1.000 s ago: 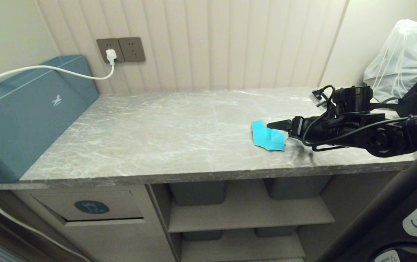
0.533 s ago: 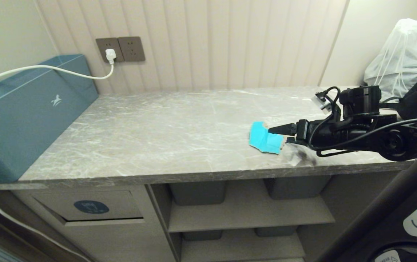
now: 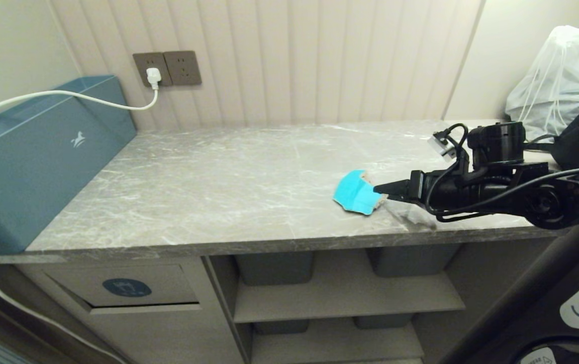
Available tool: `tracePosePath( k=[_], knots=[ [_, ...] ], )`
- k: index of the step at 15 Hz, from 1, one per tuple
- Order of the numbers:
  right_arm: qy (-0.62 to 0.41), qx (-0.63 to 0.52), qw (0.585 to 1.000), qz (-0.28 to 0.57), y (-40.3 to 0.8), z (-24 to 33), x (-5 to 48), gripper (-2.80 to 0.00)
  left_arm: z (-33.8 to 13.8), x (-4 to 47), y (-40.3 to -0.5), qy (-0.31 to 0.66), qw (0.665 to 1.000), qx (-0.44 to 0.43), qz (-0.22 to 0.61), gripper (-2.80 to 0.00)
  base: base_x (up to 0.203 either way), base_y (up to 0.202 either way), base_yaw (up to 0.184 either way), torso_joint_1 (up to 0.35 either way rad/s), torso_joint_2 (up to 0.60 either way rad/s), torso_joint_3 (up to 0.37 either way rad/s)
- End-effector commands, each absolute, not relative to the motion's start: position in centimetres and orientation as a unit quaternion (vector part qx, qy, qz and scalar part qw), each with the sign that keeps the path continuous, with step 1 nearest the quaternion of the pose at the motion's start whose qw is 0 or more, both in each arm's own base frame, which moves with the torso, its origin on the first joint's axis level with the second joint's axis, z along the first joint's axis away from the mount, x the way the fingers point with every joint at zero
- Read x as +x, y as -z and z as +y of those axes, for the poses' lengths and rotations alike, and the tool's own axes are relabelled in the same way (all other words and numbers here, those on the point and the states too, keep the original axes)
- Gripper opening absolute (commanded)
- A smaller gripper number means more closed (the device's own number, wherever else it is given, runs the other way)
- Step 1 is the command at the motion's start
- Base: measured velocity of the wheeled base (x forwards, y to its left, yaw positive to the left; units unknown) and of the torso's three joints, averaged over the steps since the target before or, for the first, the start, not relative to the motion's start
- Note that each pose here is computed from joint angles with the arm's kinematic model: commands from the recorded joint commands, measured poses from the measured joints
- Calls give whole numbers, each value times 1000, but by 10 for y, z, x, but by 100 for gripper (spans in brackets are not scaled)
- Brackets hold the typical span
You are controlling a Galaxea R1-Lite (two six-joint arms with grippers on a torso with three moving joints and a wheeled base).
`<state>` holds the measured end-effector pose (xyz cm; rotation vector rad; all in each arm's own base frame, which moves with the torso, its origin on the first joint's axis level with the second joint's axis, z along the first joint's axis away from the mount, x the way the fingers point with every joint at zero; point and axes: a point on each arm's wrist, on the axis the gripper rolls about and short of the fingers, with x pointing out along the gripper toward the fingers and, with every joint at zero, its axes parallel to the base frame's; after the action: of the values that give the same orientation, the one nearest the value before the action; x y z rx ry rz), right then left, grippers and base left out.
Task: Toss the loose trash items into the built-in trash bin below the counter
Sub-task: Pick up the garbage
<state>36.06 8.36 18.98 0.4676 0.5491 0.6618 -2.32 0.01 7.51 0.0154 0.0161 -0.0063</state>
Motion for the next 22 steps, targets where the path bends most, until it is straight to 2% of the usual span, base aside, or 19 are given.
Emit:
tracePosePath(
  k=[1,9,16,22],
  knots=[
    [-318,225,881,269,-184,86,365,-280,0,-23,-75,3,1000,8,8,-280,0,0,0,0,0,0],
    [-318,223,885,258,-192,85,362,-280,0,-23,-75,3,1000,8,8,-280,0,0,0,0,0,0],
    [-330,218,894,210,-242,73,309,-280,0,-23,-75,3,1000,8,8,-280,0,0,0,0,0,0],
    [-324,216,899,200,-250,67,281,-280,0,-23,-75,3,1000,8,8,-280,0,0,0,0,0,0]
  ],
)
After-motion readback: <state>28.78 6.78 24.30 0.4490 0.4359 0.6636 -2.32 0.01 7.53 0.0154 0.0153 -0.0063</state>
